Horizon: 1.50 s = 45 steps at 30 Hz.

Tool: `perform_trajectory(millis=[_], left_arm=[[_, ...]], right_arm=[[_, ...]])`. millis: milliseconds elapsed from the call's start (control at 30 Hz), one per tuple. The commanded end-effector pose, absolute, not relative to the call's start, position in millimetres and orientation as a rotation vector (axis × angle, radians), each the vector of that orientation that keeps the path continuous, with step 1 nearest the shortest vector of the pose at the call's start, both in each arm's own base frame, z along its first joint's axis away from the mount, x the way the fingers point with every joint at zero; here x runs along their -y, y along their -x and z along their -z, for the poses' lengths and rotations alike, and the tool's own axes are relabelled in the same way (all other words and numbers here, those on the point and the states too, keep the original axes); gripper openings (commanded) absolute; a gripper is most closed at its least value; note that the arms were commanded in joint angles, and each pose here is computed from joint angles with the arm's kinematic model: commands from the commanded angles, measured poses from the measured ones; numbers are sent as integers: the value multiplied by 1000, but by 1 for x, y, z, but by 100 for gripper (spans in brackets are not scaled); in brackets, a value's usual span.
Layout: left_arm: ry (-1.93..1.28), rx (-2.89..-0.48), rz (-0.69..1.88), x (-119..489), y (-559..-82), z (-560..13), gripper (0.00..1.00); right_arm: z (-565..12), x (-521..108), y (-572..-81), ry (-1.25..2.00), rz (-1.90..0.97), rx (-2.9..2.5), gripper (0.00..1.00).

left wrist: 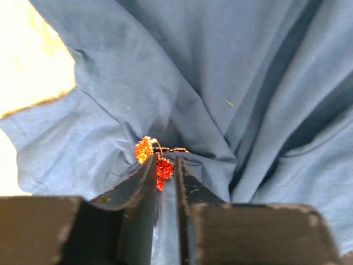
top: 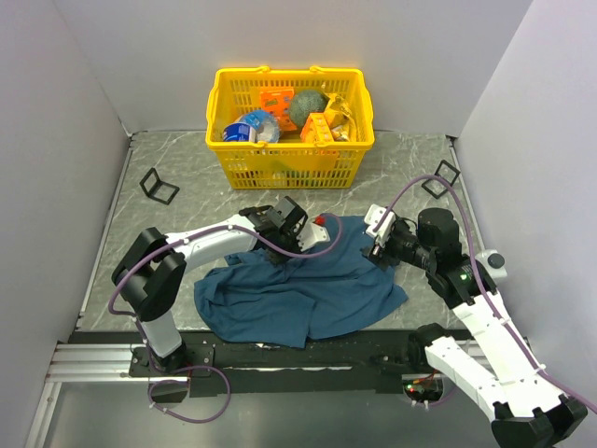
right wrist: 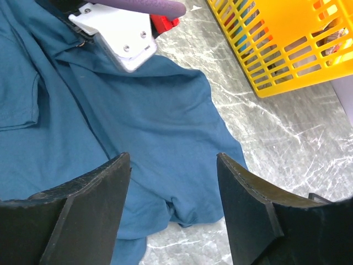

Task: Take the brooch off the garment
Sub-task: Remove the brooch from the clothes.

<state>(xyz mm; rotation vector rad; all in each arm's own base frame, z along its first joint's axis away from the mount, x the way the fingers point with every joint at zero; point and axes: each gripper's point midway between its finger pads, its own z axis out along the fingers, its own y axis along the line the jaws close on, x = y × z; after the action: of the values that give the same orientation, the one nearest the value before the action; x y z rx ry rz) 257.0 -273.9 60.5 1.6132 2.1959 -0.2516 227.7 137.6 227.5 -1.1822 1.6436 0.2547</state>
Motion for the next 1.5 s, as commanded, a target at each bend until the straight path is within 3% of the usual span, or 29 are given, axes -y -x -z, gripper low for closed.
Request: perform_trajectory(millis=[0,200,367,633,667,1133,1467], left_arm=[[-1601,-2236,200,267,-256,-51,16],[-1589,-2235,191,267,-258,-52,1],[-1573,-2227,161,264,-261,-54,1],[-1486,-2158,116,261,-272,-71,1],[-1473,-2149,113,260,-273,-74,1],[-1217,-1954,209,254,-301,-155,1],[-1188,-1808,523,265,-287,-190,1]], right_arm=[[-235,-141,-229,1169,-267,-1597,73],[-236,-143,-229,1174,-276,-1592,75],[-236,-145,-229,1180,-286,-1595,77],[-254,-154,-233,1185,-338,-1592,92],[-254,-156,-234,1188,-352,-1597,99],[-283,-187,-251,1182,-506,-1554,100],[-290,-223,-262,1203,-723,-1467,100]])
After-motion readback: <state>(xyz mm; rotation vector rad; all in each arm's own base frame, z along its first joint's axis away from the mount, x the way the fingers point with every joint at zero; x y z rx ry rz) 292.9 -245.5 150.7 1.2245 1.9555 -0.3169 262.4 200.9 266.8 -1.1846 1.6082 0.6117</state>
